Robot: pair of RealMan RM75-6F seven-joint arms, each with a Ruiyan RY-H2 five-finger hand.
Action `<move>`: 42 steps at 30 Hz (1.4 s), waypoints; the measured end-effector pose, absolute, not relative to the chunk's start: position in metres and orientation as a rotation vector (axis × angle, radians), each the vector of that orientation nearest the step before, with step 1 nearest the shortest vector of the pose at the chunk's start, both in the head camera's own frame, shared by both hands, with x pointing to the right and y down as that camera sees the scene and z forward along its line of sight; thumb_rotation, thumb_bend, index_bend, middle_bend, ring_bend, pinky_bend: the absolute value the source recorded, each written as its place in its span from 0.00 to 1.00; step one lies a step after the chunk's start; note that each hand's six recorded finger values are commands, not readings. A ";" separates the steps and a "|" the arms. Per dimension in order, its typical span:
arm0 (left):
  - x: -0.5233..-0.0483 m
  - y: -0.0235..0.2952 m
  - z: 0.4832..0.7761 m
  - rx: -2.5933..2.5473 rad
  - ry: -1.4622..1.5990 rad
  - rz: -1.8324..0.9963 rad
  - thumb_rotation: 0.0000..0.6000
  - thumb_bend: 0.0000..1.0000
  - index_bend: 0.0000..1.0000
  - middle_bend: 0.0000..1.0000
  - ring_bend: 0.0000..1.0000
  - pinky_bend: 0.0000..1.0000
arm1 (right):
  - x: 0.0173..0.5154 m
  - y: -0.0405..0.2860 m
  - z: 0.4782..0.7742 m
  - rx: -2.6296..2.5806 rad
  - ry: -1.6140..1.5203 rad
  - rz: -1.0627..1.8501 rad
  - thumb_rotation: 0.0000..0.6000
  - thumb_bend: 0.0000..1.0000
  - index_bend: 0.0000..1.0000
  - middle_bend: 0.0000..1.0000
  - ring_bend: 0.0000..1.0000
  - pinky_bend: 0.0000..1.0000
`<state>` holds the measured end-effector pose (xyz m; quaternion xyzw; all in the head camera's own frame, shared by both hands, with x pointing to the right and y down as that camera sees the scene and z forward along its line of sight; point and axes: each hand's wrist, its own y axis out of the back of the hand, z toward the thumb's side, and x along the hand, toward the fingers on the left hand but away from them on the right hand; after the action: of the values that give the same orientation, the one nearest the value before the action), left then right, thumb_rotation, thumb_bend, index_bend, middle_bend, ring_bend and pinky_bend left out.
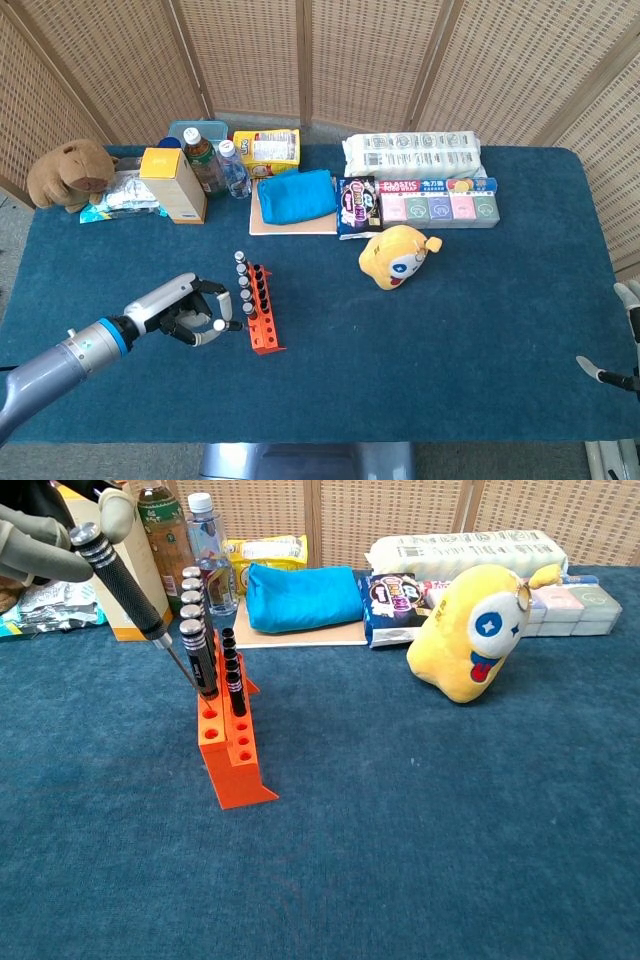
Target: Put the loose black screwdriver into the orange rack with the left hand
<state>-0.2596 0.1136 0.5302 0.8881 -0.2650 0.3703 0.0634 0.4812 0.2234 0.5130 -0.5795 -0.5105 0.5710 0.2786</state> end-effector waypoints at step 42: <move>-0.259 0.115 0.545 2.693 -0.784 1.213 1.00 0.38 0.59 1.00 1.00 1.00 | 0.481 0.223 0.511 -1.553 -1.375 1.526 1.00 0.09 0.07 0.03 0.00 0.00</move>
<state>-0.2592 0.1148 0.5452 0.8804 -0.2565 0.3966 0.0430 0.4815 0.2233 0.5106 -0.5792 -0.5128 0.5689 0.2793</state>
